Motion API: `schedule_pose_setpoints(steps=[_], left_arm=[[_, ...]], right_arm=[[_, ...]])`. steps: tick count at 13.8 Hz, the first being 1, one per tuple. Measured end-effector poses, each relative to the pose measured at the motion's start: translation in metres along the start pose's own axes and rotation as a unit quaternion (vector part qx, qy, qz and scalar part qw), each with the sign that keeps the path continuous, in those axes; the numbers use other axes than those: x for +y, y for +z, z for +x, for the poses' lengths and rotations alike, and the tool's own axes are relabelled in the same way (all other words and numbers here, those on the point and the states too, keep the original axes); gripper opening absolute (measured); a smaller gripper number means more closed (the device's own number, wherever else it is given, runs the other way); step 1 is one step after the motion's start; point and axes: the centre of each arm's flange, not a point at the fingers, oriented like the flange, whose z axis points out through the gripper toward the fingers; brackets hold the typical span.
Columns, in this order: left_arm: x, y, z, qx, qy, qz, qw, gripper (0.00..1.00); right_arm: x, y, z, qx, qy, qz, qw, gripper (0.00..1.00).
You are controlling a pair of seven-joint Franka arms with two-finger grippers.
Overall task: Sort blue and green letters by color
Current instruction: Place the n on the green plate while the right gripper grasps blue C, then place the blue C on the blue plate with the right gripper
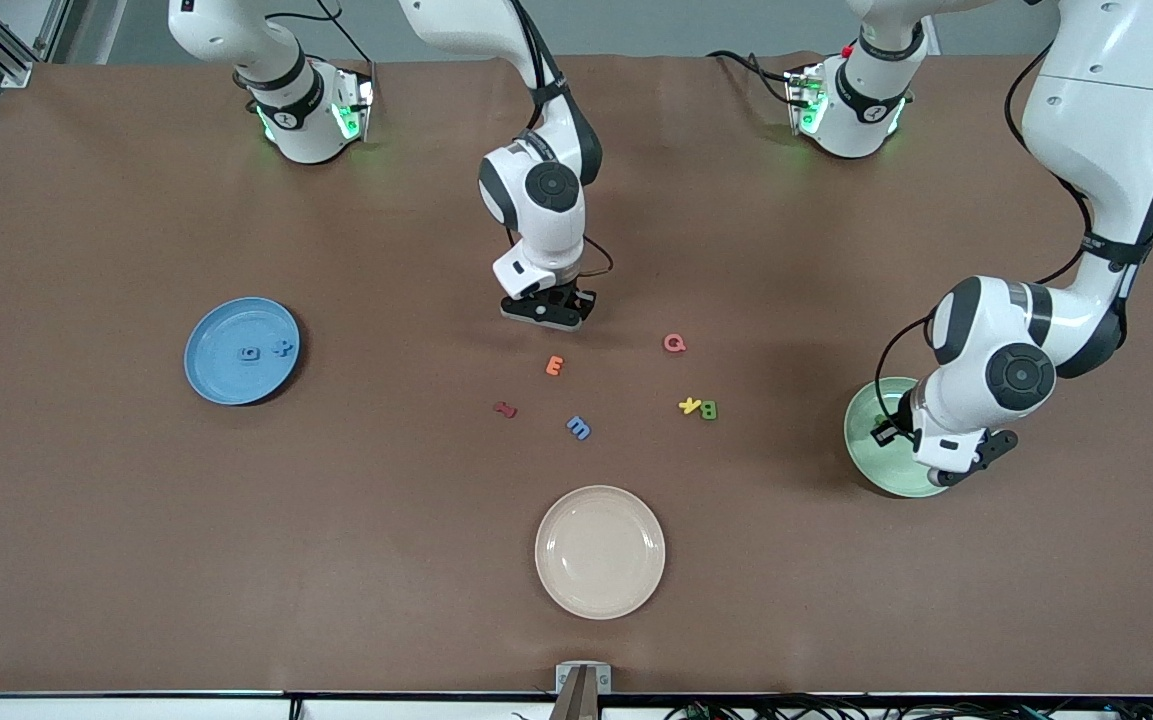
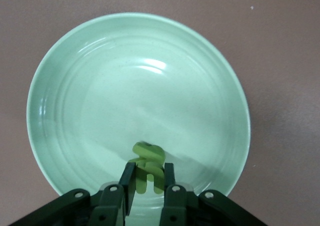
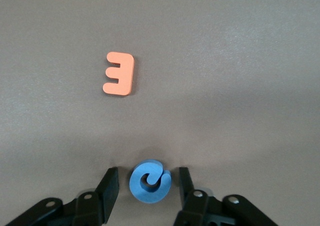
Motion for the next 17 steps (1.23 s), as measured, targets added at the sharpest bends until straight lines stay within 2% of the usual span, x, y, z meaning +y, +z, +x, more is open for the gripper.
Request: schedule_pose_setpoints(steps=[2, 7, 9, 11, 13, 17], left_arm=[[-0.001, 0.003, -0.003, -0.001, 0.004, 0.000, 1.000, 0.26], [0.000, 0.005, -0.004, 0.001, 0.008, -0.003, 1.000, 0.26], [0.000, 0.005, -0.004, 0.004, 0.008, -0.005, 1.000, 0.26], [0.002, 0.005, -0.003, 0.008, 0.009, -0.011, 1.000, 0.26], [0.003, 0.008, -0.003, 0.010, 0.009, -0.014, 1.000, 0.26], [0.002, 0.009, -0.003, 0.009, 0.010, -0.014, 1.000, 0.26]], right_arm=[[-0.002, -0.002, 0.000, 0.001, 0.000, 0.002, 1.000, 0.35], [0.000, -0.001, 0.002, -0.001, 0.002, 0.000, 1.000, 0.35], [0.007, 0.000, 0.013, -0.010, -0.004, -0.012, 1.000, 0.35], [0.031, -0.001, 0.042, -0.032, -0.041, -0.043, 0.998, 0.35], [0.072, -0.012, 0.091, -0.056, -0.087, -0.075, 0.992, 0.35], [0.185, -0.051, 0.188, -0.102, -0.176, -0.105, 0.973, 0.35]])
